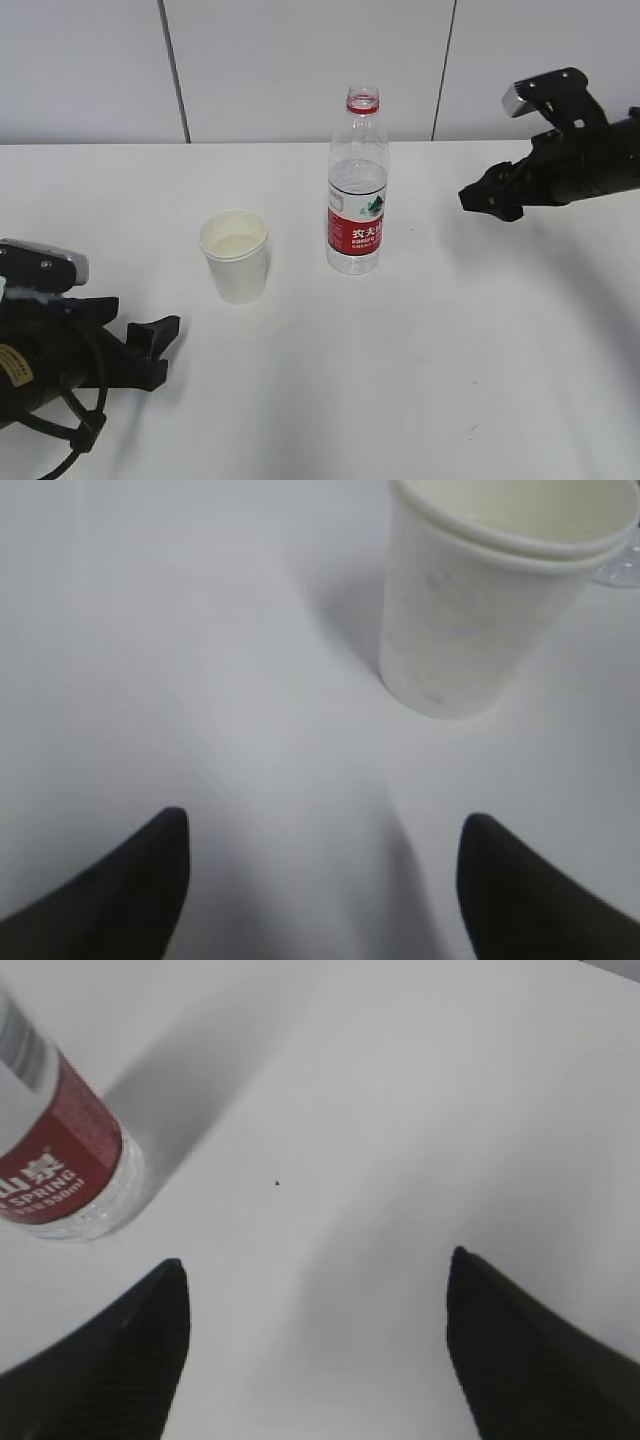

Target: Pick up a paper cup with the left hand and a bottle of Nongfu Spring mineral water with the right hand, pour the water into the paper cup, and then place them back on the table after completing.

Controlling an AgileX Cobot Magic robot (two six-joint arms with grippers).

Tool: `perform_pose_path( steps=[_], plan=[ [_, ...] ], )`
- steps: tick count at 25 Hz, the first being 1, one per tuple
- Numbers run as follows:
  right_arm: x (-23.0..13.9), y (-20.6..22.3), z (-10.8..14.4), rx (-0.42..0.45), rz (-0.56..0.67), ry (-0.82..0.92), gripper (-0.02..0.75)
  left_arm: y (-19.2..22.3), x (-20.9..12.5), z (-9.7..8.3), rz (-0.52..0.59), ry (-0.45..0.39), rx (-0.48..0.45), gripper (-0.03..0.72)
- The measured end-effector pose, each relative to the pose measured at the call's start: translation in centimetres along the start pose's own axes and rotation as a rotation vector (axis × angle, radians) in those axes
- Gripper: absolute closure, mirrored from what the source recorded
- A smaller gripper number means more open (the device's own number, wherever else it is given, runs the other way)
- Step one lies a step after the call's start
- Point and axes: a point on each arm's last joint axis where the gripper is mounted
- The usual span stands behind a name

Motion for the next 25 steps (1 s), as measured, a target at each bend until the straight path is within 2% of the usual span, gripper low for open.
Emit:
perform_pose_path(
  steps=[7,15,20,25],
  plan=[
    [-0.1,-0.1,-0.5,-0.037,-0.001,0.007,0.150,1.7,1.0,0.2,0.080,-0.002,0.015,0.180],
    [-0.1,-0.1,-0.6,-0.040,-0.001,0.011,0.150,0.3,3.1,0.7,0.163,-0.013,0.043,0.183],
    [-0.1,-0.1,-0.6,-0.040,-0.001,0.020,0.150,-1.4,5.2,2.0,0.293,-0.033,0.089,0.199],
    [0.0,-0.1,-0.6,-0.040,-0.002,0.027,0.150,-3.4,7.9,3.0,0.450,-0.016,0.125,0.199]
  ],
)
Point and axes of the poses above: a point on each arm's last joint axis where the gripper is mounted, y pointing out along that axis toward the gripper, z along the wrist's bending axis when the last joint is at zero, x = y × z, and after that the axes turned 6 degrees about y, right-handed
